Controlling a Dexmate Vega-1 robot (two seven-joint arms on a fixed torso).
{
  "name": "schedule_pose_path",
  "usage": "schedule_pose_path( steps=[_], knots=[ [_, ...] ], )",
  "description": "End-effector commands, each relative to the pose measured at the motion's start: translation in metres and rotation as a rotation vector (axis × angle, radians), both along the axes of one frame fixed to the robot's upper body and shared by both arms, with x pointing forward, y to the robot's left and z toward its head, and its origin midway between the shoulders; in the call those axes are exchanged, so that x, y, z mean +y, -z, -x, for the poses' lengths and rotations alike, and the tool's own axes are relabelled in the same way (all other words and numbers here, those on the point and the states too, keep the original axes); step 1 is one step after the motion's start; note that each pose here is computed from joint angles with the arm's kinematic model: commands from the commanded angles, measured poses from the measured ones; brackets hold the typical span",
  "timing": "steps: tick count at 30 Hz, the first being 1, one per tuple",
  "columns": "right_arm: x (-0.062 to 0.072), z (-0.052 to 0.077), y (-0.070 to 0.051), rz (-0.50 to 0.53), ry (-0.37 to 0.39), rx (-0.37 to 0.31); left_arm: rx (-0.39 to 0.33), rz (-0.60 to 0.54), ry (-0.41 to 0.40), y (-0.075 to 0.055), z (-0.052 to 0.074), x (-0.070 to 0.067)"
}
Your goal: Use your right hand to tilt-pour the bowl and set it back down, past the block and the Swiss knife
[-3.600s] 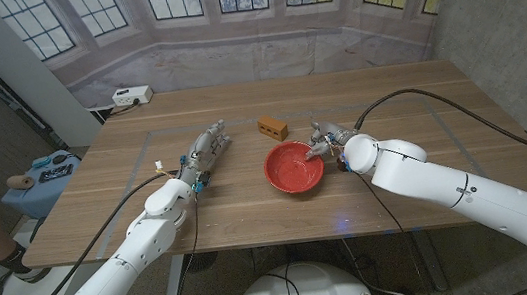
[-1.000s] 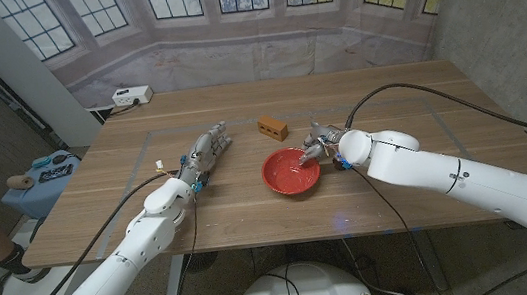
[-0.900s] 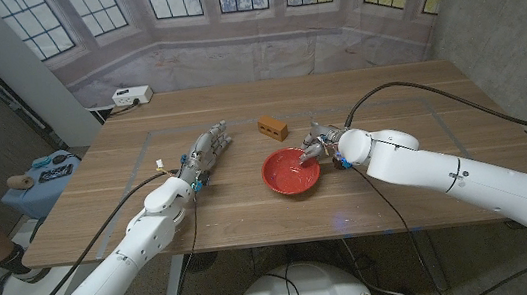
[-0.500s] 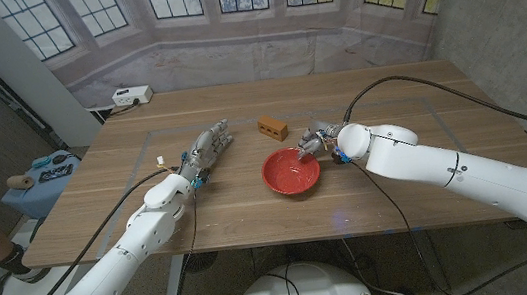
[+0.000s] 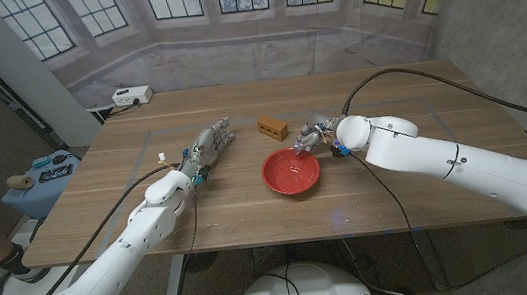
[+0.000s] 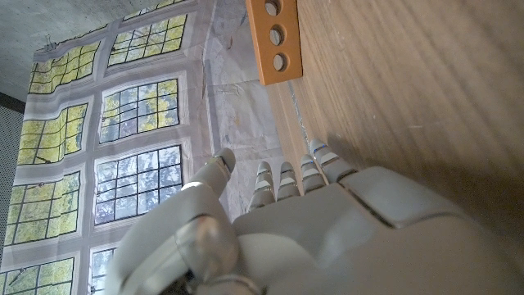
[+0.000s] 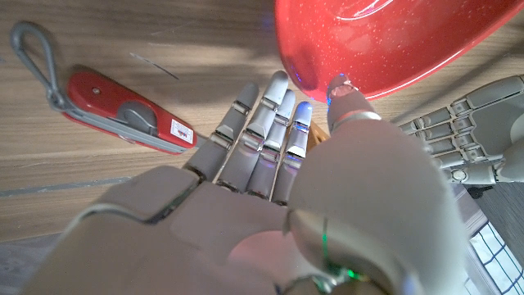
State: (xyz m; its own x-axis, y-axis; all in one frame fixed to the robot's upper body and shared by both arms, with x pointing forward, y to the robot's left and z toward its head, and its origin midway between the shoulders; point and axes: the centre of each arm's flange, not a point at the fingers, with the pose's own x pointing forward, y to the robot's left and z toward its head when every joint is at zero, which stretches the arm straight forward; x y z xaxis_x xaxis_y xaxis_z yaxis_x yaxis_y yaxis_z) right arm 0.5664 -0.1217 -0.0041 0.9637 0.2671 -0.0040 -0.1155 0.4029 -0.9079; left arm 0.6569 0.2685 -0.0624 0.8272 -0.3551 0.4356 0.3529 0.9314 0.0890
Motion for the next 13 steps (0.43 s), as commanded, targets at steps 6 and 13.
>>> schedule_pose_path(
  steps=[6,13],
  knots=[
    [-0.012,-0.006,-0.016,-0.024,0.001,0.004,0.005,0.001,-0.004,-0.002,0.0,-0.002],
    [-0.02,-0.009,-0.018,-0.044,0.013,-0.001,0.008,-0.002,-0.004,-0.002,-0.001,-0.006]
  ],
)
